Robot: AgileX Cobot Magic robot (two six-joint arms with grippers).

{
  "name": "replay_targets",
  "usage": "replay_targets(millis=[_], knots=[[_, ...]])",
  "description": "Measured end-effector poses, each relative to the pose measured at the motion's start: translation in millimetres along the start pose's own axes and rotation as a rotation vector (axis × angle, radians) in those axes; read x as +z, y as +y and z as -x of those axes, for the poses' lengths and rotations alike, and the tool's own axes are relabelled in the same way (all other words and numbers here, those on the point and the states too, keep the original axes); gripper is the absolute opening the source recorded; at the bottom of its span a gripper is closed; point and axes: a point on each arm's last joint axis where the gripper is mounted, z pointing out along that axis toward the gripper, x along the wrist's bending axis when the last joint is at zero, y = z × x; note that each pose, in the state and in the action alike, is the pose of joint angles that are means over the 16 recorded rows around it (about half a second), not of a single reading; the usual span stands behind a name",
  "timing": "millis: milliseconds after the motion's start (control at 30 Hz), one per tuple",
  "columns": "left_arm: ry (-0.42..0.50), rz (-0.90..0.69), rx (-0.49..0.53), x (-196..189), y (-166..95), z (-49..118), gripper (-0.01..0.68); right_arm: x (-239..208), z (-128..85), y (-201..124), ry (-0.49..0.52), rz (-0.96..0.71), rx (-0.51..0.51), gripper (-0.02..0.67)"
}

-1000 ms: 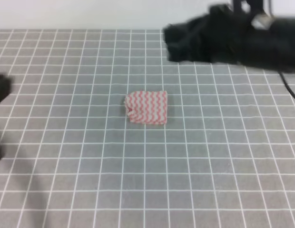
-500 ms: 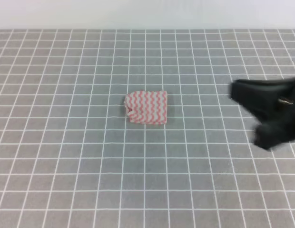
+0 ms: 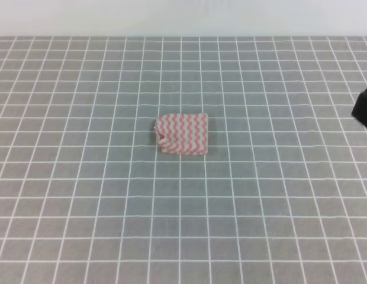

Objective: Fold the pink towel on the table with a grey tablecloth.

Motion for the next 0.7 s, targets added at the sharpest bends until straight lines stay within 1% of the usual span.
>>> replay_targets(millis=[233, 367, 533, 700], knots=[[0.000, -0.001, 0.000, -0.1, -0.3, 0.1, -0.002, -0.9, -5.4, -8.3, 0.059, -0.090, -0.004, -0.017], [0.000, -0.001, 0.000, -0.1, -0.3, 0.1, -0.002, -0.9, -6.4, -17.1, 0.078, -0.166, -0.043, -0.017], [0.000, -0.002, 0.000, 0.4, -0.1, 0.0, -0.002, -4.5, -0.6, -29.6, 0.030, -0.223, -0.125, -0.017], [0.000, -0.002, 0.000, 0.1, -0.2, 0.0, -0.002, -14.8, 10.2, -46.5, -0.074, -0.251, -0.204, -0.017]])
